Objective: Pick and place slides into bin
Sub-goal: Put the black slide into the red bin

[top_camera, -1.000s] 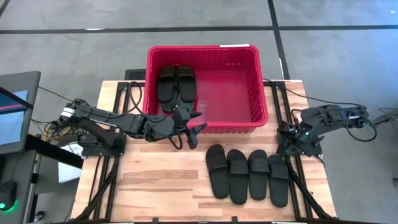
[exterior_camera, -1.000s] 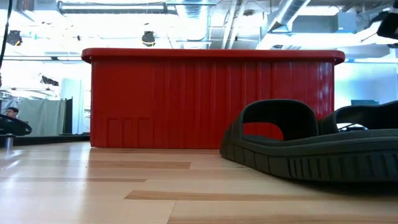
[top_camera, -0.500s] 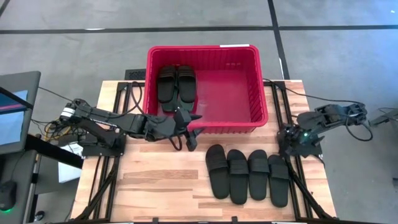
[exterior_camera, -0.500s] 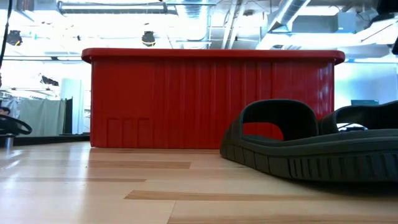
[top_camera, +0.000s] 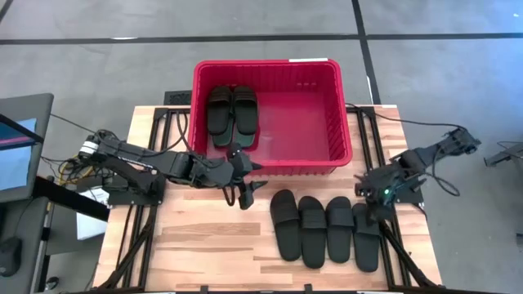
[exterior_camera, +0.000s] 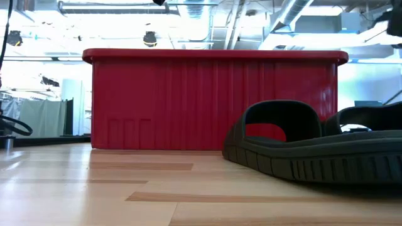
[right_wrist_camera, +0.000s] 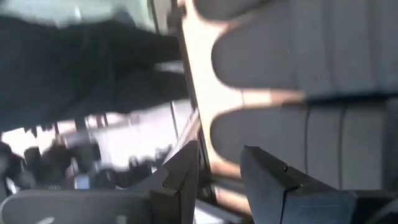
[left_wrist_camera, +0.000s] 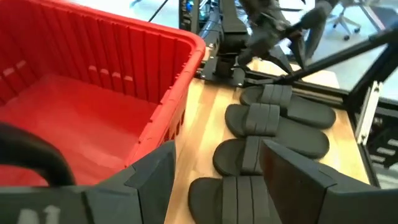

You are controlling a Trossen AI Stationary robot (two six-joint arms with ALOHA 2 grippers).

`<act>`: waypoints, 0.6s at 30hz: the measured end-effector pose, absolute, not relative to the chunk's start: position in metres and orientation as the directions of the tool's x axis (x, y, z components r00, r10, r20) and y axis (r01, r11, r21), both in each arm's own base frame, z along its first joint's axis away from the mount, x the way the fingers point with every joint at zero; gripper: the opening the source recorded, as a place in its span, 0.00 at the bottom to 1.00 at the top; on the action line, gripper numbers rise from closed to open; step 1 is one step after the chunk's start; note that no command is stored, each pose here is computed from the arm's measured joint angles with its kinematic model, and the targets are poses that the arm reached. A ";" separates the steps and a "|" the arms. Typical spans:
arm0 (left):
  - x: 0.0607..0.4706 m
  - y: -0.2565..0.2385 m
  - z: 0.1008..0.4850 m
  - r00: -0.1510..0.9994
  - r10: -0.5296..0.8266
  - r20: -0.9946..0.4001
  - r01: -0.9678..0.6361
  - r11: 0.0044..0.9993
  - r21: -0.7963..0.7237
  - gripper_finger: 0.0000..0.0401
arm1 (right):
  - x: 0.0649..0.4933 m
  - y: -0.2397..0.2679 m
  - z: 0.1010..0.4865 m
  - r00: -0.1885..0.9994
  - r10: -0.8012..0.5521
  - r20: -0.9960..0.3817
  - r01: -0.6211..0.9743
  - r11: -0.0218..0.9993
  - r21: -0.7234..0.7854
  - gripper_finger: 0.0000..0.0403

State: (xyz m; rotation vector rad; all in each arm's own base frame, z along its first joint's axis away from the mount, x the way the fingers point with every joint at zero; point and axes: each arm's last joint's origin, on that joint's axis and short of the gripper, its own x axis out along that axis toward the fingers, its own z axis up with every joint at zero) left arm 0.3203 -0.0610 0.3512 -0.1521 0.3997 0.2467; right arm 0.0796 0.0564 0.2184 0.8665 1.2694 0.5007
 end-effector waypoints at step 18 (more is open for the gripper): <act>0.345 -0.068 0.324 0.863 0.279 -0.421 -0.418 0.862 -0.287 0.55 | 0.076 0.102 0.258 0.179 0.836 -0.519 -0.119 0.542 0.832 0.26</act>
